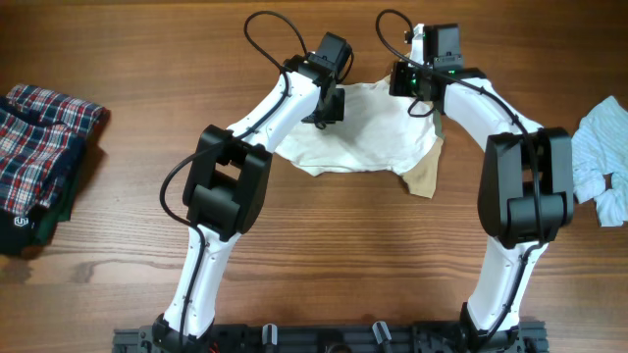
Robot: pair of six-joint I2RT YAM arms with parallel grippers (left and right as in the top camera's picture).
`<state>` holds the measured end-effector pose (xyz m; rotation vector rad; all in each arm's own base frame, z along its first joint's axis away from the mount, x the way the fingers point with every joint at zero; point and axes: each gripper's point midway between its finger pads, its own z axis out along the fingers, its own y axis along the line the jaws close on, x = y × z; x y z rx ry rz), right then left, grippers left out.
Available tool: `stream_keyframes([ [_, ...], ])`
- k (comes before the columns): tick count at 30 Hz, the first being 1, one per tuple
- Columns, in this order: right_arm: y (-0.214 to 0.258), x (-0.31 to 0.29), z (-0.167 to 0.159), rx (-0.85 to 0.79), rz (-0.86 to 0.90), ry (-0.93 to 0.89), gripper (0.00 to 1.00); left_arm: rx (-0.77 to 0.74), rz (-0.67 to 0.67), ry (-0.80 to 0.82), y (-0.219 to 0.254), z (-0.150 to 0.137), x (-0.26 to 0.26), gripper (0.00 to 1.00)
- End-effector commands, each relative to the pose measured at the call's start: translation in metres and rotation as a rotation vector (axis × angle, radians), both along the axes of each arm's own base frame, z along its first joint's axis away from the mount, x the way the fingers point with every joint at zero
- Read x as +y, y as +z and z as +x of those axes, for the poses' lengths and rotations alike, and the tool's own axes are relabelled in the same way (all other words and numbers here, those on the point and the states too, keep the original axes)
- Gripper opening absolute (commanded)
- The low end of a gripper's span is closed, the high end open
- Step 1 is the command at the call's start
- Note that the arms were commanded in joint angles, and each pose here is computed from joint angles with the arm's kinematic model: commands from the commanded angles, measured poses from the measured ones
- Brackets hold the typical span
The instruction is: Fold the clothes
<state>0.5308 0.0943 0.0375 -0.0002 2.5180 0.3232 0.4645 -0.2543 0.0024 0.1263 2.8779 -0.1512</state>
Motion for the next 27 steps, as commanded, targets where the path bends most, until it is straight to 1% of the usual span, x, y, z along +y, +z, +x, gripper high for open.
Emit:
stream_keyframes([
  [1, 0.009, -0.012, 0.0, -0.007, -0.055, -0.029, 0.04, 0.042, 0.063, 0.014, -0.02, -0.007, 0.015, 0.23],
  [3, 0.007, -0.02, -0.001, 0.001, -0.098, -0.057, 0.04, 0.041, 0.063, 0.015, -0.02, -0.007, 0.015, 0.23],
  [4, 0.004, -0.034, -0.003, 0.011, -0.163, -0.101, 0.04, 0.041, 0.063, 0.014, -0.02, -0.007, 0.015, 0.23],
  [5, 0.003, -0.037, -0.003, 0.01, -0.177, -0.111, 0.04, 0.041, 0.063, 0.014, -0.02, -0.007, 0.015, 0.23],
  [10, 0.011, -0.035, 0.012, -0.062, -0.162, -0.115, 0.04, 0.041, 0.063, 0.015, -0.02, -0.007, 0.015, 0.23],
  [13, 0.005, -0.026, 0.02, -0.087, -0.125, -0.091, 0.04, 0.041, 0.063, 0.014, -0.02, -0.007, 0.015, 0.23],
  [17, -0.005, -0.025, 0.024, -0.092, -0.121, -0.093, 0.04, 0.041, 0.063, 0.014, -0.02, -0.007, 0.015, 0.24],
  [27, -0.017, -0.033, 0.013, -0.026, -0.139, -0.136, 0.04, 0.04, 0.063, 0.015, -0.02, -0.006, 0.015, 0.24],
])
